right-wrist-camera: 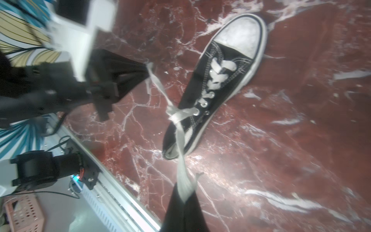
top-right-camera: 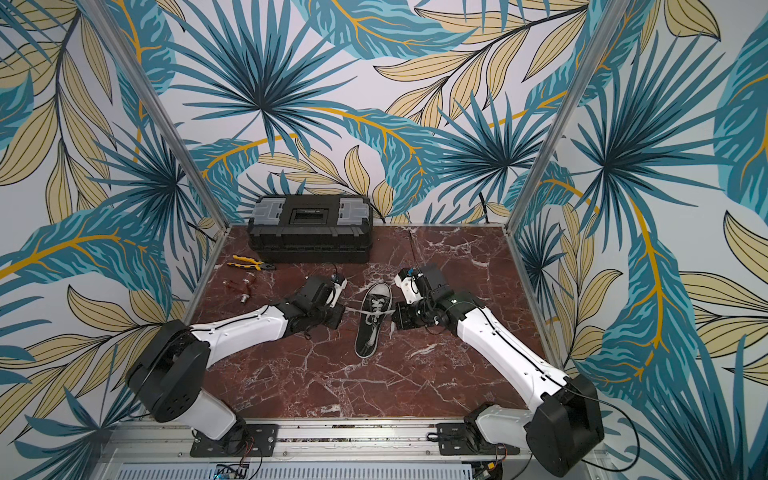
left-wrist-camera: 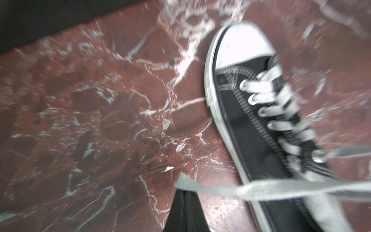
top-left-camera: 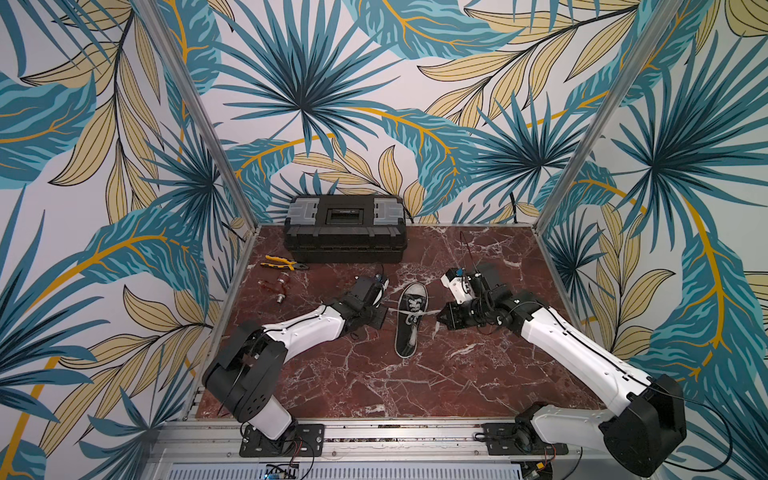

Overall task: Tie the shoes
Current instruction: Tie the shoelace on the shoe.

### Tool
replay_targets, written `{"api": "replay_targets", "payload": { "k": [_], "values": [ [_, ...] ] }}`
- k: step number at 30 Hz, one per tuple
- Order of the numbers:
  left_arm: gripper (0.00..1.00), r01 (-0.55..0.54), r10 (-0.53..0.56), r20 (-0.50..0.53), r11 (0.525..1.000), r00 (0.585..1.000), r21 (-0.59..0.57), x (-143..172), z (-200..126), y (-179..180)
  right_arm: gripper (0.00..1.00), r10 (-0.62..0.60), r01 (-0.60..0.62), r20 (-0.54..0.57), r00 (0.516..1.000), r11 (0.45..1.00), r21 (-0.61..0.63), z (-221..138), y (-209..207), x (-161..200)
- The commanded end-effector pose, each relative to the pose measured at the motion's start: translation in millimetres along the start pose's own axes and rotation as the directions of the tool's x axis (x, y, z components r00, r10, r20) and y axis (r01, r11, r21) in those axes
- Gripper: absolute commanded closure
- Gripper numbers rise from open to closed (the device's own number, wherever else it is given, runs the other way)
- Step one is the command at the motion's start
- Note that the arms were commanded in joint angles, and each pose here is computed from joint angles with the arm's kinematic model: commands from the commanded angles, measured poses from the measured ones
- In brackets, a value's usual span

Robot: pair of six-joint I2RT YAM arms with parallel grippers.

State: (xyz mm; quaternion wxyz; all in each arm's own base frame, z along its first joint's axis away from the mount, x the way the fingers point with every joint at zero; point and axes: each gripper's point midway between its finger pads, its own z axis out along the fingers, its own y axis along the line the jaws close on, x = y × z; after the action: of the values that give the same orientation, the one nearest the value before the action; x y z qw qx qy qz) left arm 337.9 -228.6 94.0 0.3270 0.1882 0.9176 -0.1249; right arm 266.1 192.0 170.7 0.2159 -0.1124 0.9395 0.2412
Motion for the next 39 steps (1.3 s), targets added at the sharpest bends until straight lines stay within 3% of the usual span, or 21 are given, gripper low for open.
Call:
{"api": "replay_targets", "payload": {
  "k": [1,6,9,16,27,30,35,39],
  "values": [
    [1.0,0.072,-0.072,-0.006,0.996,0.997,-0.051,4.7,-14.7,21.6,1.0,0.031,-0.024,-0.035,0.999,0.985,0.169,-3.9,-37.6,20.5],
    [1.0,0.194,-0.2,-0.004,0.957,0.98,-0.217,21.1,-18.7,81.7,1.0,0.099,-0.084,-0.037,0.994,0.953,0.29,8.7,-73.3,37.9],
    [1.0,0.274,-0.282,0.005,0.926,0.959,-0.259,24.6,-15.7,107.6,1.0,0.135,-0.118,-0.029,0.99,0.94,0.321,16.4,-87.2,42.3],
    [1.0,0.296,-0.325,-0.024,0.888,0.945,-0.352,26.9,-3.6,138.6,1.0,0.196,-0.166,-0.05,0.979,0.919,0.357,33.0,-108.7,54.6],
    [1.0,0.318,-0.349,-0.036,0.888,0.937,-0.333,20.4,6.7,139.7,1.0,0.258,-0.214,-0.07,0.964,0.903,0.373,50.8,-128.6,60.9],
    [1.0,0.314,-0.327,-0.034,0.928,0.944,-0.202,5.9,5.3,115.6,1.0,0.254,-0.217,-0.077,0.964,0.922,0.319,55.6,-119.6,56.6],
    [1.0,0.261,-0.261,0.023,0.965,0.965,0.02,-31.1,-24.6,60.4,0.65,0.17,-0.161,-0.017,0.985,0.957,0.241,46.4,-102.4,38.2],
    [1.0,0.214,-0.225,0.083,0.968,0.971,0.132,-54.7,-61.0,30.3,0.52,0.048,-0.062,0.085,0.995,0.984,0.167,30.9,-79.1,13.1]
  ]
}}
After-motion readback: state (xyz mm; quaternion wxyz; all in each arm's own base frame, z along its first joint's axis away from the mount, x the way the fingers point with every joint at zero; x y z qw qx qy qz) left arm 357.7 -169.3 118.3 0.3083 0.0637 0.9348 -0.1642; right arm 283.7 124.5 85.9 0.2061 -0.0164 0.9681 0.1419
